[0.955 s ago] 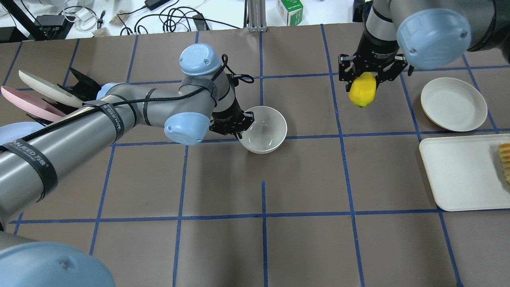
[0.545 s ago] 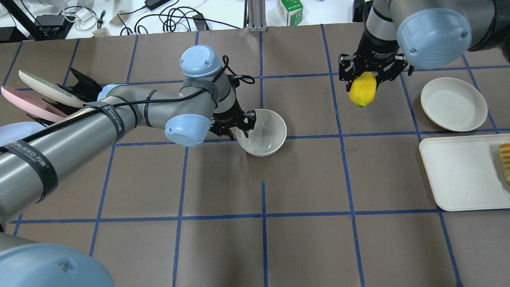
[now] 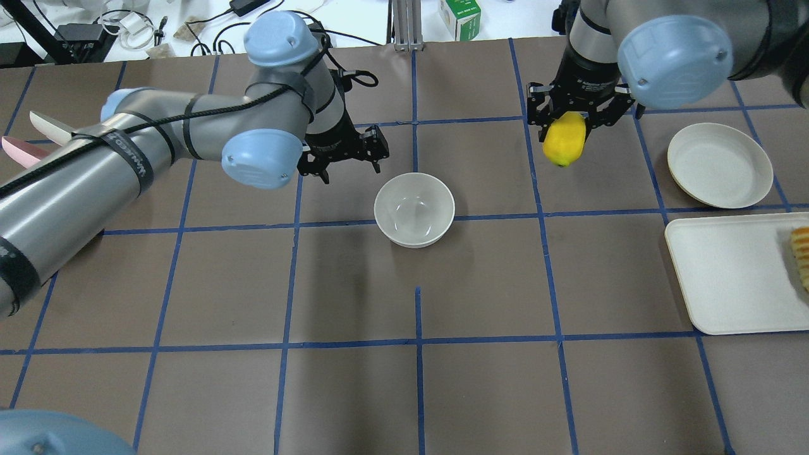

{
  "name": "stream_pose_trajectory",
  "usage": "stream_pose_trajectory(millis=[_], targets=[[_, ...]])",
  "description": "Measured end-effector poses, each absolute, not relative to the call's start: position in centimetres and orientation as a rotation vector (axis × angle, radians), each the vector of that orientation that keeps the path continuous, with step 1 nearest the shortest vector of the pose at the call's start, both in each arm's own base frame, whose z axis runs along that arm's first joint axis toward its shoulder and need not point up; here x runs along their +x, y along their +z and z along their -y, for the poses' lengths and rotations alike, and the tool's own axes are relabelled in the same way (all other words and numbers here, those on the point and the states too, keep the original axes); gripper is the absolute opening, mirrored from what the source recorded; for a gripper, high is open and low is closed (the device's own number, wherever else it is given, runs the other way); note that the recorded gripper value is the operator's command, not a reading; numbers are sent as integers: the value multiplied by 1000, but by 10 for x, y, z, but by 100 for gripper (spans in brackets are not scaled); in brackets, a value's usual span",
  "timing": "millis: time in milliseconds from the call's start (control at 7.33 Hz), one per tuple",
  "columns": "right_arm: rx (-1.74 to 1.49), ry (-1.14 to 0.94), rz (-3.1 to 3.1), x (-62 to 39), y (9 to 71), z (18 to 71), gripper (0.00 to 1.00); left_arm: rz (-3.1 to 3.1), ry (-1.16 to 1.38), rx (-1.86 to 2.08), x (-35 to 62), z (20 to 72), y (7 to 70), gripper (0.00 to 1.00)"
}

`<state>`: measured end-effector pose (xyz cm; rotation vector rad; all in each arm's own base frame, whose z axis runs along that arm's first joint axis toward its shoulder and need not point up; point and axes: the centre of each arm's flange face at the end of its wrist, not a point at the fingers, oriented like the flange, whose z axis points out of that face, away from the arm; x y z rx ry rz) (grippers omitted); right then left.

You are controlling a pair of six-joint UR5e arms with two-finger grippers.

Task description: Place bowl and put lemon in it

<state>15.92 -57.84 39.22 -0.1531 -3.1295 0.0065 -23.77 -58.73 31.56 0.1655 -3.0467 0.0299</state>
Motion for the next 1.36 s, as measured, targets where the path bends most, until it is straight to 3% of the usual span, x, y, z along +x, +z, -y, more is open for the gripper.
stream_pose_trajectory(millis=[409,818,1227,1364], targets=[[-166,89,3136,263,354,574,21,3166,30,103,-158,599,403,100],[-60,126,3142,350,293,559,20,3175,-41,123,-114,557,463,100],[11,70,3119,374,242,549,22,3157,-49,124,-116,529,488,100],[15,74,3120,375,230,548,43,3144,-54,124,-117,528,487,100]])
